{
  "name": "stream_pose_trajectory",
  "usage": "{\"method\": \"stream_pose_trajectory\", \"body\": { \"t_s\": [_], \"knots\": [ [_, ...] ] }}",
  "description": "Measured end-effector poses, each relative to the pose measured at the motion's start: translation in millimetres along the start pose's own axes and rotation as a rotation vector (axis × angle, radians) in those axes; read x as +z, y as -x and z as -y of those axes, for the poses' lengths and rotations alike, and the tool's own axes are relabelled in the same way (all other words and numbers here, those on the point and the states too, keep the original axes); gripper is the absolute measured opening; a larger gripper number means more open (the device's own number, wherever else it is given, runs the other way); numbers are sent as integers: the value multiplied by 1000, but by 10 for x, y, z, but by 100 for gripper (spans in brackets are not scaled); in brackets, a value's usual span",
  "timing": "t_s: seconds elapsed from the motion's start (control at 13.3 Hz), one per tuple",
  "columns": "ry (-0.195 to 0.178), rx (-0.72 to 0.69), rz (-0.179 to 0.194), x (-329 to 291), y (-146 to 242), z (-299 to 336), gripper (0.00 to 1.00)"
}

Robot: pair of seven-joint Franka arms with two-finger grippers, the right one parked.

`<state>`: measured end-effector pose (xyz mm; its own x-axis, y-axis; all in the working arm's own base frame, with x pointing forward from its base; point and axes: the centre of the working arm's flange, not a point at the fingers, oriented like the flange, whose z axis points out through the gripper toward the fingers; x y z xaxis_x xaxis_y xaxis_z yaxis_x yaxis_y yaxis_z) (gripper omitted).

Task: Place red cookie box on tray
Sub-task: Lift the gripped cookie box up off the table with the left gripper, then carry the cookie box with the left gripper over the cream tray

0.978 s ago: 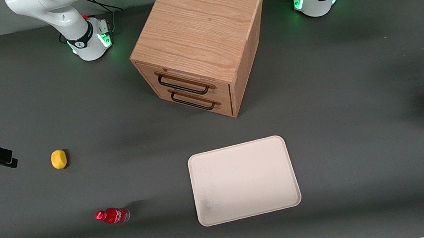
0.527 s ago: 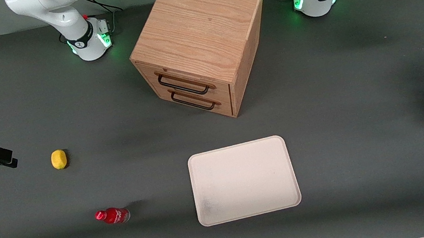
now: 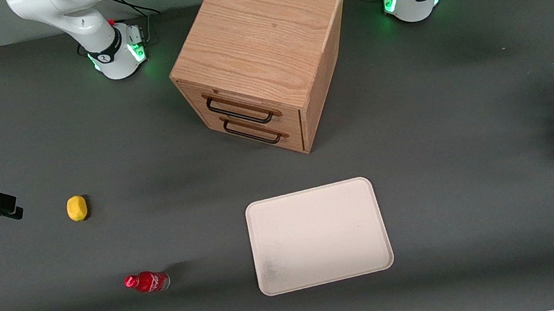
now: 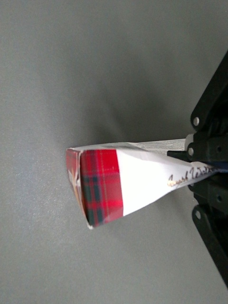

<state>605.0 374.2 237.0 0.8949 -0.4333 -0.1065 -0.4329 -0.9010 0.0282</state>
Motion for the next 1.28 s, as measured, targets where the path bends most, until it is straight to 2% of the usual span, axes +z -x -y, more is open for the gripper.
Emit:
{"method": "stream_pose_trajectory", "body": {
  "t_s": [0.23,0.45,0.68,0.9,1.05,1.28],
  "knots": [
    [6,-28,-1,-181,-102,-49,5],
    [11,-74,27,-872,-450,-364,5],
    [29,-129,63,-1813,-894,-993,5],
    [44,-200,79,-2528,-1332,-1795,5],
    [61,-264,79,-2810,-1628,-2377,5],
    [99,-359,35,-3079,-2113,-3354,5]
  ]
}}
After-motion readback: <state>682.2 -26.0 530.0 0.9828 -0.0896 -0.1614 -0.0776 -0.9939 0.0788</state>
